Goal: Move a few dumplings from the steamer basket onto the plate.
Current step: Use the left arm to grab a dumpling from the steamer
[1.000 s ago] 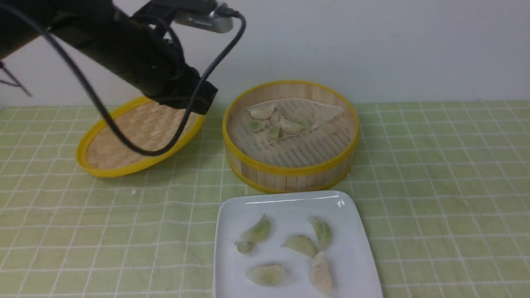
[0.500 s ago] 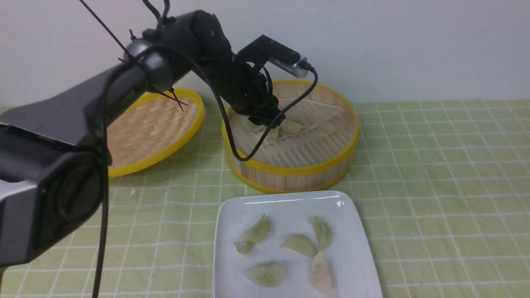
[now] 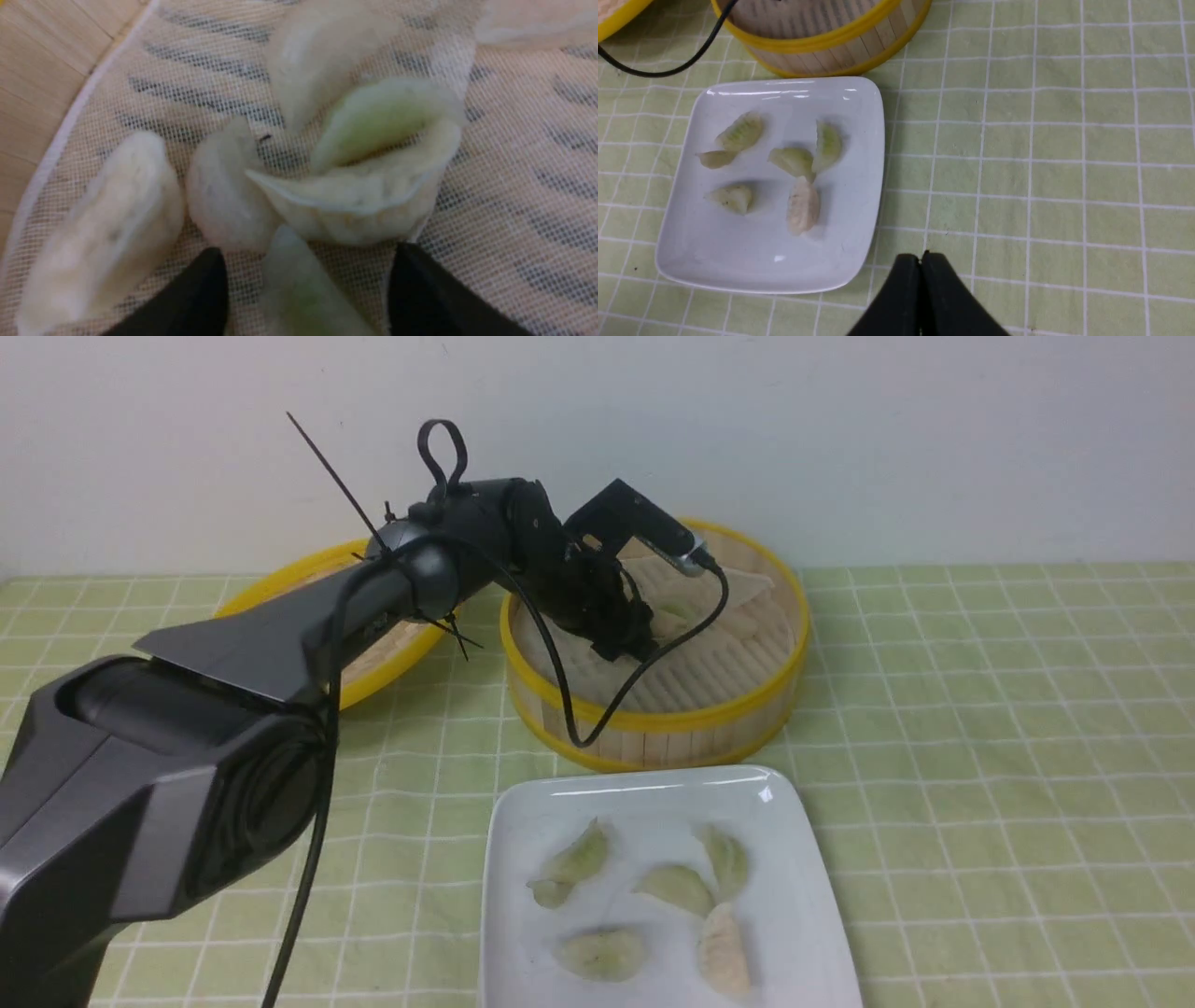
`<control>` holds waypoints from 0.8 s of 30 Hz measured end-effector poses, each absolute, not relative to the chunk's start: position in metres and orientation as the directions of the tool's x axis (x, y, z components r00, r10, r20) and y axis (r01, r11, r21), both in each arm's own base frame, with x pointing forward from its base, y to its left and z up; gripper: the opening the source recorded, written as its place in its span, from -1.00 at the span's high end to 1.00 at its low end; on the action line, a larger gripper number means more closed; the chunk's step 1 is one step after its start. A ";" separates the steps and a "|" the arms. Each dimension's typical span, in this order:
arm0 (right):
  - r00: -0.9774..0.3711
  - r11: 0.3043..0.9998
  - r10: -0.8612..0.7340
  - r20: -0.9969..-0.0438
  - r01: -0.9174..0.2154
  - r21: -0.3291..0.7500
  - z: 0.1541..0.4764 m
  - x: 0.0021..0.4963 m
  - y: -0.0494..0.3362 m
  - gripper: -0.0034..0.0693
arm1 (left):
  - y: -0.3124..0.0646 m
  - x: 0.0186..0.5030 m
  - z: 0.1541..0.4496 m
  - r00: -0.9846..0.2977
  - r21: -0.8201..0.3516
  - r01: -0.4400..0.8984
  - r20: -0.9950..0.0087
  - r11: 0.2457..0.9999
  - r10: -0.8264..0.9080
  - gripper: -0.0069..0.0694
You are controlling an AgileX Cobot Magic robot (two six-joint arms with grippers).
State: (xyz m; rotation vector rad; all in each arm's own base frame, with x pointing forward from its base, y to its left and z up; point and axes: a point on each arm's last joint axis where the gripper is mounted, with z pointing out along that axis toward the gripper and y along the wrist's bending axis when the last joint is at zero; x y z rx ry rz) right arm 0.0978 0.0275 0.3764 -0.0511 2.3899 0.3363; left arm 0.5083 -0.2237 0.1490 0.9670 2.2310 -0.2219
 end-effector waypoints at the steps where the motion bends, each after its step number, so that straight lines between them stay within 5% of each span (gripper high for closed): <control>1: -0.750 0.964 0.056 -0.659 -0.130 0.231 0.376 0.097 0.028 0.95 | -0.225 0.508 0.147 -0.491 0.104 0.698 -0.650 0.709 0.579 -0.03; 5: -0.753 0.964 0.056 -0.656 -0.131 0.233 0.376 0.097 0.028 0.95 | -0.226 0.503 0.152 -0.504 0.102 0.708 -0.619 0.698 0.602 0.39; 10: -0.754 0.963 0.057 -0.654 -0.132 0.236 0.376 0.097 0.028 0.95 | -0.215 0.493 0.182 -0.546 0.117 0.697 -0.552 0.707 0.630 0.39; 16: -0.753 0.961 0.045 -0.657 -0.146 0.234 0.376 0.097 0.029 0.95 | -0.206 0.475 0.256 -0.538 0.124 0.669 -0.600 0.733 0.592 0.39; 24: -0.753 0.957 0.045 -0.656 -0.156 0.245 0.376 0.097 0.030 0.95 | -0.204 0.459 0.262 -0.618 0.025 0.678 -0.522 0.735 0.588 0.39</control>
